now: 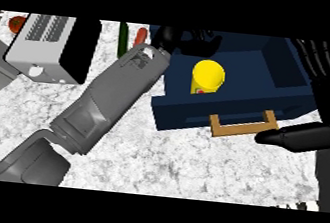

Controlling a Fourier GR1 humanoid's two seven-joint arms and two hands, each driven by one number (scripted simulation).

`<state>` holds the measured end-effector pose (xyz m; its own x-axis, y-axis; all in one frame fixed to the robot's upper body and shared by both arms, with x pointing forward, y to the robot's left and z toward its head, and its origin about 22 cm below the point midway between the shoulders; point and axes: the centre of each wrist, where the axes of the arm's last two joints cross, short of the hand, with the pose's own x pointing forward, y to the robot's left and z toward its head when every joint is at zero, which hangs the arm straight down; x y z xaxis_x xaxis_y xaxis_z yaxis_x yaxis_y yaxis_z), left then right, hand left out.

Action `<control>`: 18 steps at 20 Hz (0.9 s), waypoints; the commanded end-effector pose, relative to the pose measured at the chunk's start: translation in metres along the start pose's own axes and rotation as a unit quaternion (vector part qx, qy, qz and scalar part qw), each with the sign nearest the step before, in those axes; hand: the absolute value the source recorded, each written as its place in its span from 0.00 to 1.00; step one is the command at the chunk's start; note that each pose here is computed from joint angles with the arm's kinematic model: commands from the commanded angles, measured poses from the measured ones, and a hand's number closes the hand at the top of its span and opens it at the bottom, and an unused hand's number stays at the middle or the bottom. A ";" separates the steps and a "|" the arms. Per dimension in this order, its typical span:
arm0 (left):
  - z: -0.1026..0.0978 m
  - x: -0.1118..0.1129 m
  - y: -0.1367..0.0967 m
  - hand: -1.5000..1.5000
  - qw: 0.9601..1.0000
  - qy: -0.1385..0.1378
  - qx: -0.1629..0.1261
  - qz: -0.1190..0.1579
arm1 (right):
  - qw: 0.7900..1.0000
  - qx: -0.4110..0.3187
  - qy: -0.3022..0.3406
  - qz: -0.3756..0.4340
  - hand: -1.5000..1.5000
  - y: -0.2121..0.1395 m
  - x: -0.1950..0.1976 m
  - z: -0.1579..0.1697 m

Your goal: Pick up the cup, place it into the drawer and close the drawer

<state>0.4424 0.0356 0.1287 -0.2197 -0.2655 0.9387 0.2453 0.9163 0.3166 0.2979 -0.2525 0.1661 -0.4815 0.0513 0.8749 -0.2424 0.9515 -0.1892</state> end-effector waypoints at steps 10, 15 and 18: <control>0.008 -0.002 -0.002 0.00 0.984 -0.084 0.023 0.158 | 0.971 0.217 -0.029 -0.101 1.00 0.052 -0.001 -0.014; 0.005 0.001 0.000 0.00 0.975 -0.106 0.063 0.183 | 0.944 0.323 0.060 -0.023 1.00 0.043 -0.008 -0.001; 0.007 -0.004 0.000 0.00 0.973 -0.104 0.083 0.187 | 0.928 0.357 0.101 0.044 1.00 0.044 -0.005 0.001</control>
<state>0.4367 0.0373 0.1262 -0.3199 0.1144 0.9405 0.2293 0.9725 -0.0403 0.2912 -0.2084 0.1544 -0.3842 0.0863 0.9192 -0.7153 0.6017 -0.3555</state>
